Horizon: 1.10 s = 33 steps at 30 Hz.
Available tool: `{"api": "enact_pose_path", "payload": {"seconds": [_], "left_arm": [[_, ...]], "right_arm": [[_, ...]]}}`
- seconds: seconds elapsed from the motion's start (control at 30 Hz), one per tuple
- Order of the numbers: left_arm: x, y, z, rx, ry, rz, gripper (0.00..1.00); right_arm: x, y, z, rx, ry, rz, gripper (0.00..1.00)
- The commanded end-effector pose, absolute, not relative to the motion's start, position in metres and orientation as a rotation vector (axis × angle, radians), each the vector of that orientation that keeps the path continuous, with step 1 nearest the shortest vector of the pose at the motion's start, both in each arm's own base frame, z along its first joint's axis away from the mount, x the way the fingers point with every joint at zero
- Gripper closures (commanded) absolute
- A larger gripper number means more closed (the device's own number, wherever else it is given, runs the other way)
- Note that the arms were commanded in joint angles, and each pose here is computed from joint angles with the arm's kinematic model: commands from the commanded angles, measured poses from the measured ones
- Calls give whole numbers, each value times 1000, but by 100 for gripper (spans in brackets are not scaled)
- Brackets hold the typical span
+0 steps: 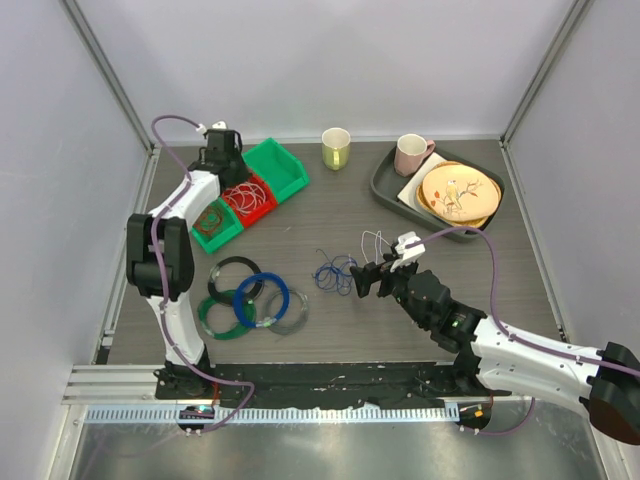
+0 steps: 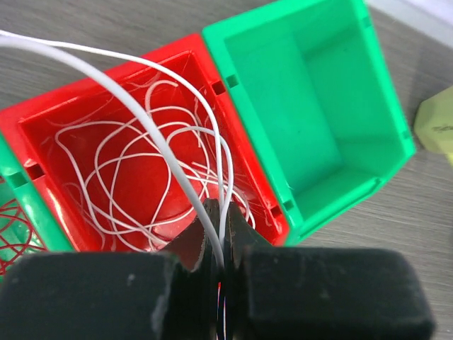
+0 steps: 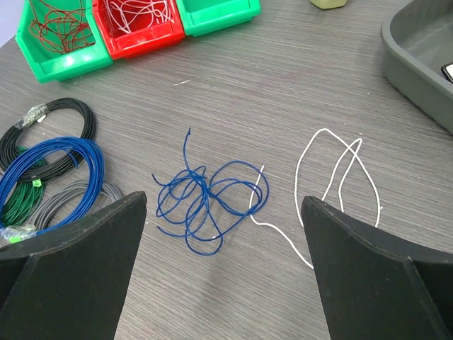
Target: Untangle the cables
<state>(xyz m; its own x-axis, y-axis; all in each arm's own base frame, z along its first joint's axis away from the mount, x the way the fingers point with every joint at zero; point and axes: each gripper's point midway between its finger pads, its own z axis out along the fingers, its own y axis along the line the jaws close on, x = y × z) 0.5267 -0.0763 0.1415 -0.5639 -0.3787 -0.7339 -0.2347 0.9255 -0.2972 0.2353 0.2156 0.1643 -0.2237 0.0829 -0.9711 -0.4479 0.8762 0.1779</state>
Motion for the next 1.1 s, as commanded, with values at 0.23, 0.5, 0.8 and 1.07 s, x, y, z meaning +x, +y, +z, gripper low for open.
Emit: {"api": "enact_pose_path", "payload": {"seconds": [0.23, 0.5, 0.8, 1.07], "left_arm": [[526, -80, 123, -479, 2271, -215, 86], [518, -91, 145, -447, 2253, -308, 43], [492, -116, 205, -349, 2185, -510, 14], [442, -103, 216, -482, 2284, -408, 2]], "right_arm": [[240, 222, 179, -282, 1703, 508, 4], [240, 223, 179, -287, 1707, 509, 4], [238, 225, 180, -292, 1704, 524, 4], [236, 229, 182, -301, 1703, 554, 4]]}}
